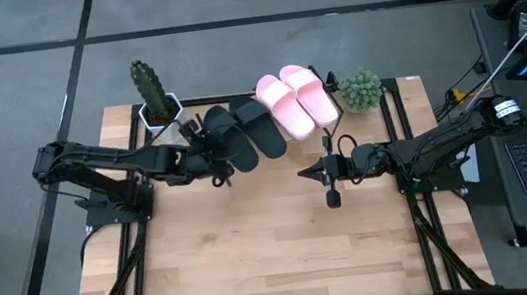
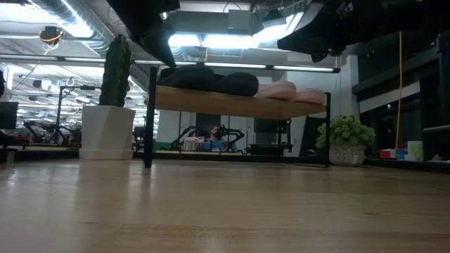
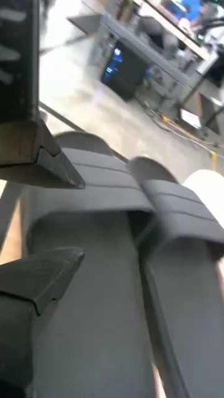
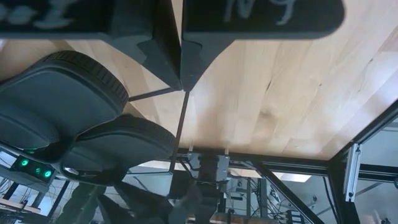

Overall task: Pick and place slides into the shelf
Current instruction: Return to Home Position

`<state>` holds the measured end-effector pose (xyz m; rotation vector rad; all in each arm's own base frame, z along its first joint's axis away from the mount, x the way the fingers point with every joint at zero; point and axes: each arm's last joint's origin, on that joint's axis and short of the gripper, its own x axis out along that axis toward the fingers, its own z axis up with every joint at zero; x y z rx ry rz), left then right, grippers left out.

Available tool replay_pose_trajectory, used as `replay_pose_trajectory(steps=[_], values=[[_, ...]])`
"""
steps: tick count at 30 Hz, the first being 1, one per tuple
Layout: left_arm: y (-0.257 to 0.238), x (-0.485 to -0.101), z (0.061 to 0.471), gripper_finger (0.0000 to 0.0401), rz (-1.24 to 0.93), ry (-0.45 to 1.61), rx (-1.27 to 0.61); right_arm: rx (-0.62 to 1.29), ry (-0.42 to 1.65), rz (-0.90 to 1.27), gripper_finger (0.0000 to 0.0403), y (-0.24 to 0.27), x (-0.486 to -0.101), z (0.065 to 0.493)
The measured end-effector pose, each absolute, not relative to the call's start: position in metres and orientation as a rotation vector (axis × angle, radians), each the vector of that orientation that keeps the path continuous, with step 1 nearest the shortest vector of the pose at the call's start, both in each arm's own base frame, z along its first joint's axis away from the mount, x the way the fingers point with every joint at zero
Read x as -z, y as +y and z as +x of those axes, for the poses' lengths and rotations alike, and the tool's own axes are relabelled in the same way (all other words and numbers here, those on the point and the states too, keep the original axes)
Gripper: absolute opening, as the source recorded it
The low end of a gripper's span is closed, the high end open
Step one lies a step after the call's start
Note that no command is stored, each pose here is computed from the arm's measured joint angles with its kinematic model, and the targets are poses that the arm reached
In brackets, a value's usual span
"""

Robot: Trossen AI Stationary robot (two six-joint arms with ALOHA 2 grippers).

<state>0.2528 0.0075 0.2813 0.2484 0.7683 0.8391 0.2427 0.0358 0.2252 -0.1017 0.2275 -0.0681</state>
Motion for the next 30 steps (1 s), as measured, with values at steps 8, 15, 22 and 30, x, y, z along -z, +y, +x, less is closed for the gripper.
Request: replay_pose_trajectory(steps=[8, 15, 22, 30], values=[[-0.008, -0.304, 0.241, 0.0156, 0.252, 0.653, -0.755, 0.068, 0.229, -0.102, 0.0005, 0.036, -0.225, 0.243], [-0.029, -0.324, 0.22, 0.0142, 0.217, 0.558, -0.631, 0.068, 0.228, -0.104, 0.0005, 0.036, -0.225, 0.243], [-0.053, -0.322, 0.212, 0.0023, 0.197, 0.542, -0.482, 0.069, 0.22, -0.098, 0.0005, 0.036, -0.226, 0.243], [-0.065, -0.293, 0.202, 0.0003, 0.182, 0.491, -0.31, 0.042, 0.212, -0.076, 0.0005, 0.037, -0.227, 0.243]])
